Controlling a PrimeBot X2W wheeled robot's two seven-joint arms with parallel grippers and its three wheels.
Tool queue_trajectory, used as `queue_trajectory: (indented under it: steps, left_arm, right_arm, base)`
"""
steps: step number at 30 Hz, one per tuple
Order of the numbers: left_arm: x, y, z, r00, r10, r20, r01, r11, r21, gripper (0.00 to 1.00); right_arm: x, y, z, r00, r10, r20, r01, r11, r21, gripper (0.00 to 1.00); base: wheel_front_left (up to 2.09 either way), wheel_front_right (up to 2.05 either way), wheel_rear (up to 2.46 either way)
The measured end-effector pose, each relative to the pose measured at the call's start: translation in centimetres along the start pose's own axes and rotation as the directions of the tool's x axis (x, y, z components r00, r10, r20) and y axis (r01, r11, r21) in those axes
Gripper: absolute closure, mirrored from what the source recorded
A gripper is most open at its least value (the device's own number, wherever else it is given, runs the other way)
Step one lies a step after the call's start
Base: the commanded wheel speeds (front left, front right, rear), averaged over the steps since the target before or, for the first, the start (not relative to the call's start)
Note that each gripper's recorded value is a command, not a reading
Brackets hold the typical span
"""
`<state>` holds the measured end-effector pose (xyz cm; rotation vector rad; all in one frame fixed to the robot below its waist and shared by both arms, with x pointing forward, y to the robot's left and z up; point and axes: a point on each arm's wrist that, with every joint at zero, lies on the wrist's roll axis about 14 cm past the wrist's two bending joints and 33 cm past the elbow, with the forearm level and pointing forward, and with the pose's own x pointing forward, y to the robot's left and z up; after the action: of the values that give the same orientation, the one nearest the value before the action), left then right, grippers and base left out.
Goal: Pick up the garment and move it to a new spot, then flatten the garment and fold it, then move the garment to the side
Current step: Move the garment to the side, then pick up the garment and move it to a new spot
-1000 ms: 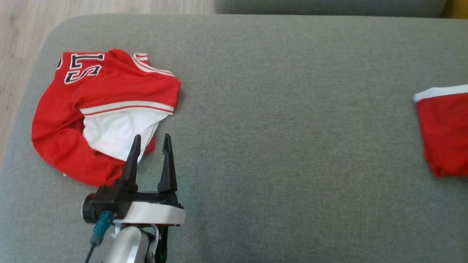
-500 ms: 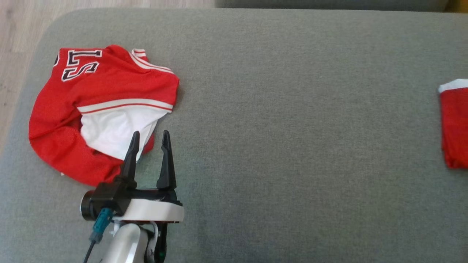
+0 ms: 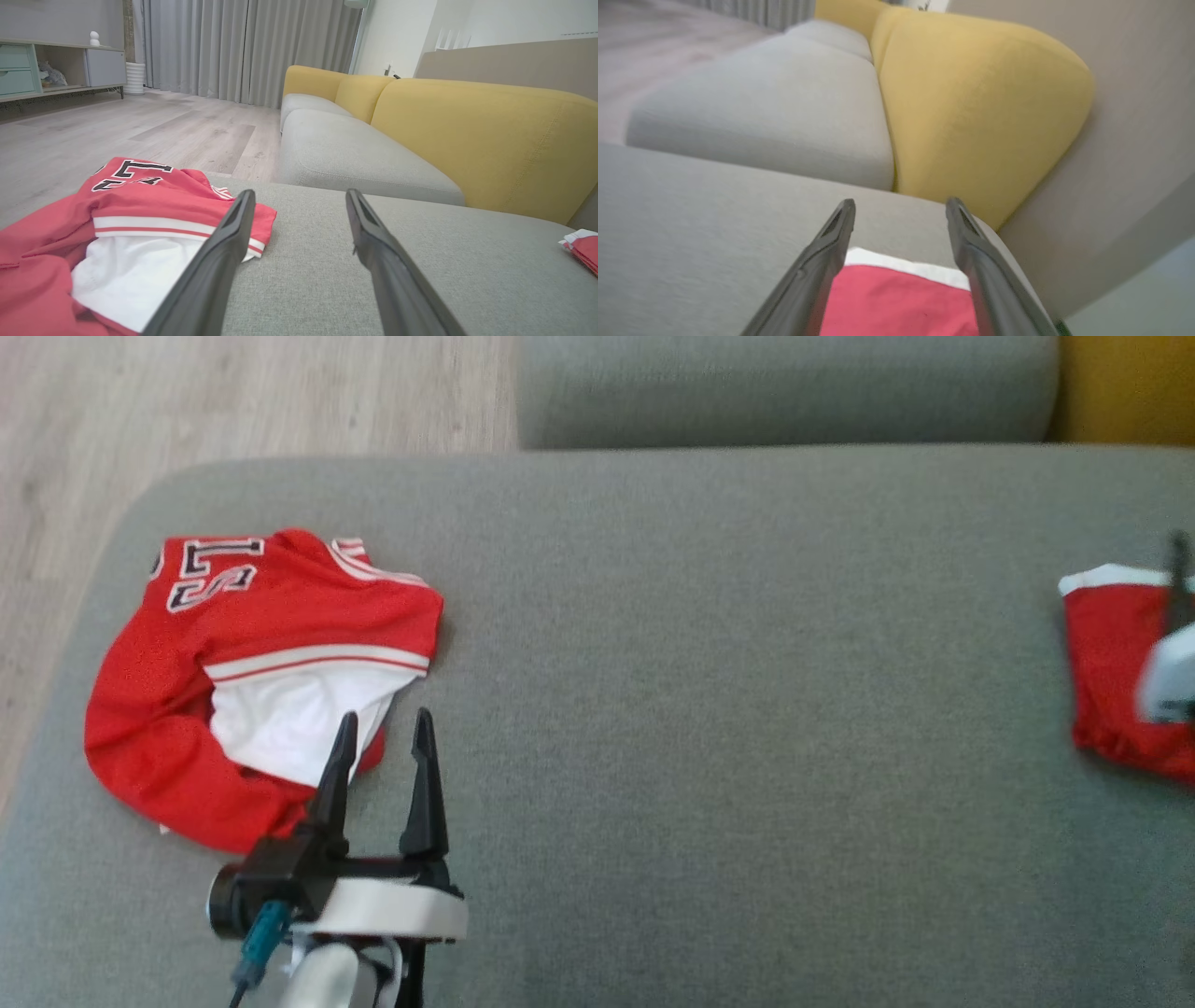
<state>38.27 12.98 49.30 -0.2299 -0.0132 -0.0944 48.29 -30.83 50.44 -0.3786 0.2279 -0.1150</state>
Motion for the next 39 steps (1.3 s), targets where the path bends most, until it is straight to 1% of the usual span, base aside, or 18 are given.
queue_trajectory:
  steps: [4,6,8,10,12,15,18,22,25,28,39]
  left_arm:
    - [-0.9,0.1,0.9,1.000,0.008,0.026,-0.008,1.000,0.002,0.00]
    - [-1.2,0.3,1.5,0.999,0.011,0.043,-0.012,1.000,0.011,0.00]
    - [-1.6,0.1,1.8,0.998,0.008,0.056,-0.009,1.000,0.014,0.00]
    - [-2.1,0.1,1.9,0.998,0.009,0.060,-0.010,1.000,0.016,0.00]
    - [-2.6,0.3,1.7,0.998,0.016,0.055,-0.017,1.000,0.015,0.00]
    - [-3.1,0.8,1.5,0.998,0.036,0.051,-0.036,0.999,0.012,0.00]
    - [-3.4,1.3,1.7,0.997,0.053,0.057,-0.054,0.999,0.010,0.00]
    - [-3.6,1.6,1.5,0.997,0.063,0.052,-0.064,0.998,0.010,0.00]
    - [-4.1,1.9,0.9,0.997,0.073,0.033,-0.073,0.997,0.011,0.00]
    - [-4.2,2.1,0.7,0.996,0.081,0.028,-0.081,0.997,0.010,0.00]
    - [-4.2,2.1,0.9,0.996,0.079,0.034,-0.079,0.997,0.010,0.00]
  right_arm:
    - [-1.7,4.0,4.8,0.983,0.027,0.181,-0.052,0.990,0.134,0.00]
    - [-3.1,6.2,7.0,0.962,0.040,0.269,-0.102,0.969,0.223,0.00]
    - [-4.7,8.2,8.7,0.938,0.063,0.341,-0.162,0.950,0.268,0.00]
    - [-6.2,9.4,9.4,0.920,0.070,0.385,-0.210,0.919,0.334,0.00]
    - [-7.7,10.4,9.1,0.908,0.086,0.411,-0.248,0.899,0.360,0.00]
    - [-9.5,12.2,7.5,0.903,0.124,0.411,-0.299,0.869,0.395,0.00]
    - [-11.1,14.4,5.7,0.903,0.176,0.392,-0.350,0.831,0.432,0.00]
    - [-12.9,16.5,3.1,0.909,0.237,0.344,-0.381,0.808,0.450,0.00]
    - [-13.8,16.9,2.3,0.910,0.248,0.333,-0.385,0.805,0.451,0.00]
    - [-14.3,16.9,1.6,0.914,0.254,0.316,-0.379,0.812,0.443,0.00]
    - [-14.3,16.4,1.8,0.915,0.240,0.324,-0.371,0.814,0.446,0.00]
  base:
    - [0.00,0.00,0.00]
    - [0.00,0.00,0.00]
    - [0.00,0.00,0.00]
    - [0.00,0.00,0.00]
    - [0.00,0.00,0.00]
    - [0.00,0.00,0.00]
    - [0.00,0.00,0.00]
    - [0.00,0.00,0.00]
    - [0.00,0.00,0.00]
    - [0.00,0.00,0.00]
    - [0.00,0.00,0.00]
